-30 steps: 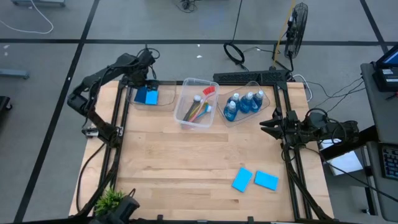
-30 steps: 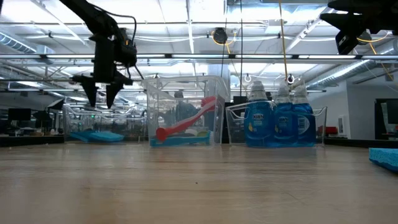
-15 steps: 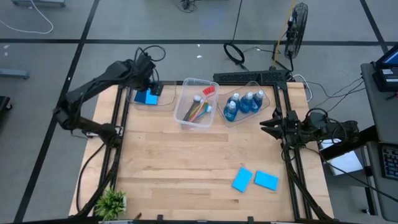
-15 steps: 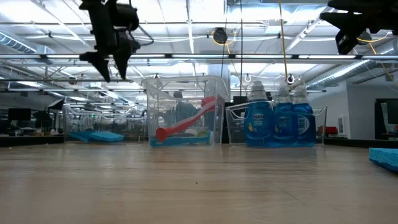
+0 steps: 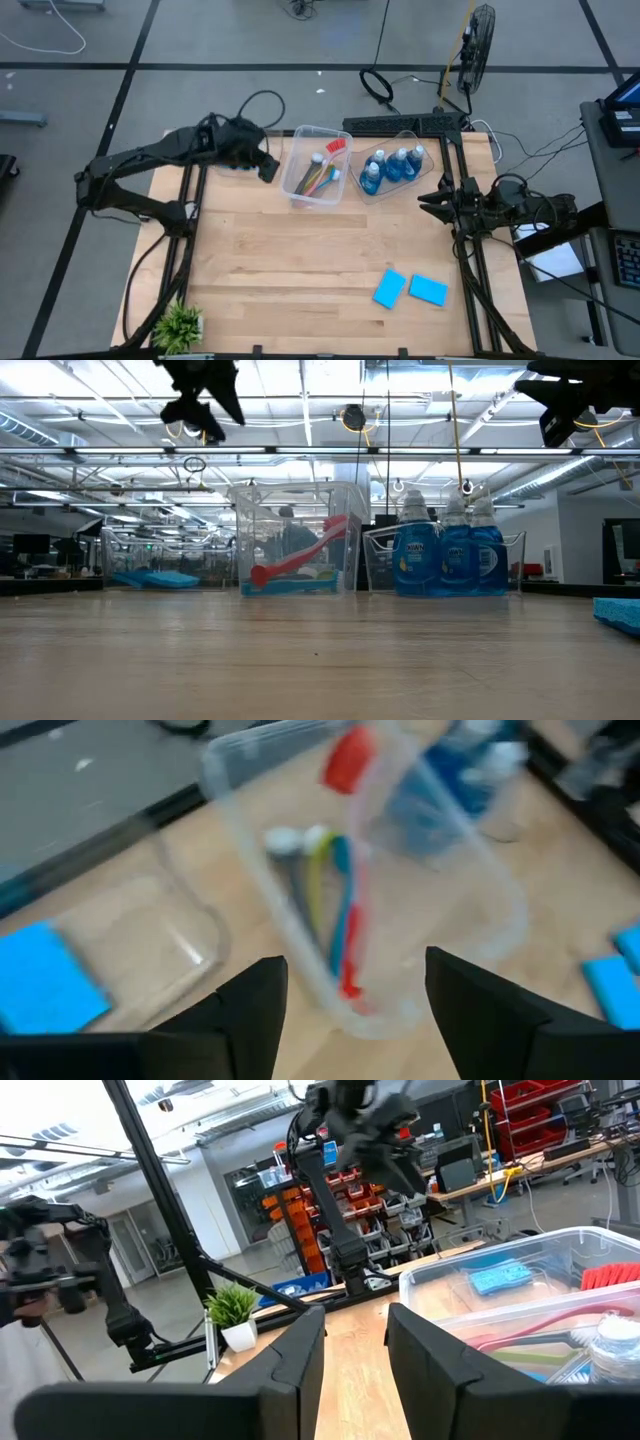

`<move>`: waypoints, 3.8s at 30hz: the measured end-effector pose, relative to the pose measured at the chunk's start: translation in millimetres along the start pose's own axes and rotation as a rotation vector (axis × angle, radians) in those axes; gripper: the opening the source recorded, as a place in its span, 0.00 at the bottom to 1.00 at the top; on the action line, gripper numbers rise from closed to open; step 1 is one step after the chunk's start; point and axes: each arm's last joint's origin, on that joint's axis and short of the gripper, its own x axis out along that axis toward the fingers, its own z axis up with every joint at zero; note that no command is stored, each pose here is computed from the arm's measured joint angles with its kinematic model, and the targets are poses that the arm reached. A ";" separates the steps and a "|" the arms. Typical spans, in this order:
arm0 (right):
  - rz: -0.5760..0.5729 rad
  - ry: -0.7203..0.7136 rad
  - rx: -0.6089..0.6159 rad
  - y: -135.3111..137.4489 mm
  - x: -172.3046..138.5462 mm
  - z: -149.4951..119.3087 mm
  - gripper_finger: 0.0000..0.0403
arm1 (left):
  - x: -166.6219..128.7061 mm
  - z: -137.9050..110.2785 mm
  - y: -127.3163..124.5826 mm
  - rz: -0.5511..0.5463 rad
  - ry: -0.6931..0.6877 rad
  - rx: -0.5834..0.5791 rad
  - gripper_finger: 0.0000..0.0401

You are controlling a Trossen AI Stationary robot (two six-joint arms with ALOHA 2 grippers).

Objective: Pick & Place Kitchen Sink Supplies
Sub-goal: Put the blue sponge into the left transparent bin

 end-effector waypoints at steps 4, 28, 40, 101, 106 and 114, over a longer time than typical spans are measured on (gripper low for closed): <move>0.001 0.000 0.014 0.1 0.0 0.0 0.24 | -13.1 -15.0 -24.4 -0.070 -0.020 0.056 0.56; 0.173 -0.015 0.028 8.4 9.0 6.5 0.24 | -46.5 -75.2 -46.9 -0.094 -0.119 0.138 0.52; 0.200 0.150 0.151 13.0 42.9 -1.3 0.24 | -32.0 -130.6 7.8 -0.309 -0.238 0.035 0.47; 0.360 1.137 -0.258 97.3 149.8 -71.6 0.39 | -42.4 -147.3 32.5 -0.408 -0.217 0.131 0.50; 0.386 1.162 -0.323 95.7 152.7 -80.9 0.44 | -42.4 -147.3 32.5 -0.408 -0.216 0.131 0.48; 0.392 1.234 -0.394 87.6 157.2 -96.3 0.45 | -42.4 -147.3 32.5 -0.408 -0.216 0.131 0.51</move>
